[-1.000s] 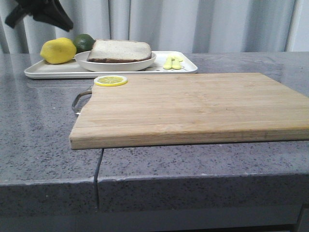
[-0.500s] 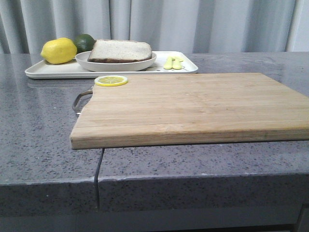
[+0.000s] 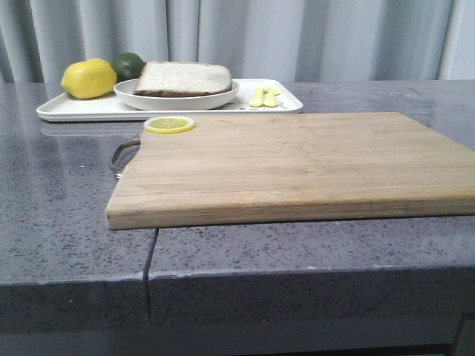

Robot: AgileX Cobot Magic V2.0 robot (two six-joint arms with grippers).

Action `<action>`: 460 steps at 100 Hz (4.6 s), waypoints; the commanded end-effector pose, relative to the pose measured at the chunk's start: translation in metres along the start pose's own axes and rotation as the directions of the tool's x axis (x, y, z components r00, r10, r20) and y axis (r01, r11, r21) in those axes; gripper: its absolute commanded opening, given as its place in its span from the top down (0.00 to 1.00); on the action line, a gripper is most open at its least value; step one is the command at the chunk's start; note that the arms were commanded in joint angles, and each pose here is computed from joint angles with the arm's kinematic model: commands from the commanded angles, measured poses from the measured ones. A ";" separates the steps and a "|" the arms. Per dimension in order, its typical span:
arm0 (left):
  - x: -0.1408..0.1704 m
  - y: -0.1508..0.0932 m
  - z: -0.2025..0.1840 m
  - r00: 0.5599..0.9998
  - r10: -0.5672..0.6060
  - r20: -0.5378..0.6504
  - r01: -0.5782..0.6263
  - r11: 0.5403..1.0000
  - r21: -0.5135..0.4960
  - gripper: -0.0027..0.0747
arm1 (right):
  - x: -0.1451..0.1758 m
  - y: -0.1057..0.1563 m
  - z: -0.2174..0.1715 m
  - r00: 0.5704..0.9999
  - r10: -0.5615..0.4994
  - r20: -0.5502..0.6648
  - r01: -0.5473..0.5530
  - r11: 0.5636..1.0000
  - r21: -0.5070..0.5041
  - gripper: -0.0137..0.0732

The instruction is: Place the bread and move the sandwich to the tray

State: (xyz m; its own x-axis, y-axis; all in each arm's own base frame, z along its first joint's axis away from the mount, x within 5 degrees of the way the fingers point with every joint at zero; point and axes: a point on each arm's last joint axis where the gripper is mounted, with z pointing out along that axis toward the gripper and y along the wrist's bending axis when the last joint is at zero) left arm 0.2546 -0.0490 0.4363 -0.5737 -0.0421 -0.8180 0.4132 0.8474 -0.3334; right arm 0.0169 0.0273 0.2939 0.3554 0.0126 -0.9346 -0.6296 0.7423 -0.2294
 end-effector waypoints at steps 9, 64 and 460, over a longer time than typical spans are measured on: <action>0.037 -0.018 -0.038 0.990 -0.003 0.143 0.007 1.000 -0.026 0.99 | -0.007 -0.007 -0.003 0.998 0.005 0.057 -0.010 0.997 0.081 0.91; 0.208 -0.032 -0.075 0.988 -0.020 0.156 0.024 0.999 -0.026 0.99 | -0.008 -0.011 -0.004 0.997 0.003 0.076 -0.013 0.991 0.130 0.91; 0.317 0.039 -0.050 0.891 0.275 0.362 -0.061 0.862 -0.503 0.99 | 0.087 -0.022 -0.011 0.969 0.246 -0.022 -0.179 0.760 0.624 0.91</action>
State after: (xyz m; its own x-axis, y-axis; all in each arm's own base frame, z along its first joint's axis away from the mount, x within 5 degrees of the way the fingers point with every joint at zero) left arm 0.0536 -0.0020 0.1849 -0.2222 0.0197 -0.9748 0.0315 0.9994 0.0131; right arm 0.0555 0.0068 0.2095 0.1001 0.1962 -0.9754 -0.1420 0.9731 0.1812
